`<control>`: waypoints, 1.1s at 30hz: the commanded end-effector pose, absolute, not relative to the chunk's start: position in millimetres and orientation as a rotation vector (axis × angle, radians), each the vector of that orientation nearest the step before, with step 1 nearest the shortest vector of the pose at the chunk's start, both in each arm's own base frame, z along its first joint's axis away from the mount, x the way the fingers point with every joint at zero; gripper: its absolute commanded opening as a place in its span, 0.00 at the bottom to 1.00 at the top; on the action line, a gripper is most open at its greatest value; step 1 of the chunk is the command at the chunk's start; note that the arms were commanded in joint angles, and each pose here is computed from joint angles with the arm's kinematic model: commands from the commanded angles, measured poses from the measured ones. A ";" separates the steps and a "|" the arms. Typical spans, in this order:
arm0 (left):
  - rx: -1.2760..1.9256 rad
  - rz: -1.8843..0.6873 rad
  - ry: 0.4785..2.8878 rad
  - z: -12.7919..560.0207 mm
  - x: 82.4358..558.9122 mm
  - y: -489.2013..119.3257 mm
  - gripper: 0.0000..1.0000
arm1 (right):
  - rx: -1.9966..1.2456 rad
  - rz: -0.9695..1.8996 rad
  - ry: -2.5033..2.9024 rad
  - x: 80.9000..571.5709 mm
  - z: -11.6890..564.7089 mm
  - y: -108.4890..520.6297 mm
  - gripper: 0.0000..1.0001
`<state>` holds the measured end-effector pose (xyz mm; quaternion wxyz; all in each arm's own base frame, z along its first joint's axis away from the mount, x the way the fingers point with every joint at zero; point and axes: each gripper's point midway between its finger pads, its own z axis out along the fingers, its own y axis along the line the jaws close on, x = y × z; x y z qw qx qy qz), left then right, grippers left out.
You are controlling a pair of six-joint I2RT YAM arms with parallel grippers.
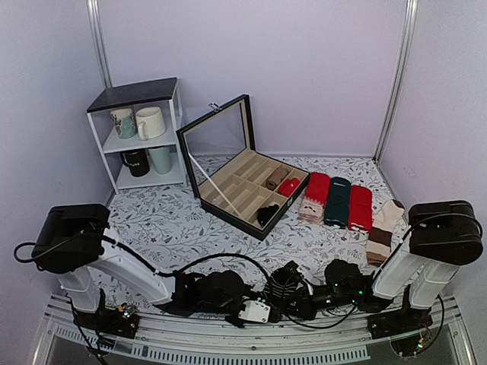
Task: Roll the socks
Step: Roll the sock at the corner of the board.
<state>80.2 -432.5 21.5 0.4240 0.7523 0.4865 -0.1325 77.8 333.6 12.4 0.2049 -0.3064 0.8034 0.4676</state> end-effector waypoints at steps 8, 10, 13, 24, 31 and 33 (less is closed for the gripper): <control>1.816 -0.254 1.270 20.5 95.6 -427.1 0.32 | -0.951 1.049 2.612 47.8 -59.4 275.1 0.09; 1.839 -0.247 1.280 13.8 95.2 -426.5 0.32 | -0.955 1.056 2.611 47.1 -58.6 276.0 0.09; 1.880 -0.242 1.308 2.2 93.7 -426.6 0.25 | -0.953 1.057 2.615 46.8 -58.9 275.8 0.09; 1.918 -0.245 1.447 -17.3 93.8 -413.3 0.00 | -1.004 1.110 2.575 44.1 -51.7 285.0 0.10; 1.942 -0.326 1.585 -25.4 83.0 -404.9 0.00 | -0.999 1.146 2.489 49.9 -32.8 291.5 0.16; 1.950 -0.351 1.647 -30.3 79.4 -398.1 0.00 | -1.009 1.159 2.442 52.0 -23.0 294.1 0.19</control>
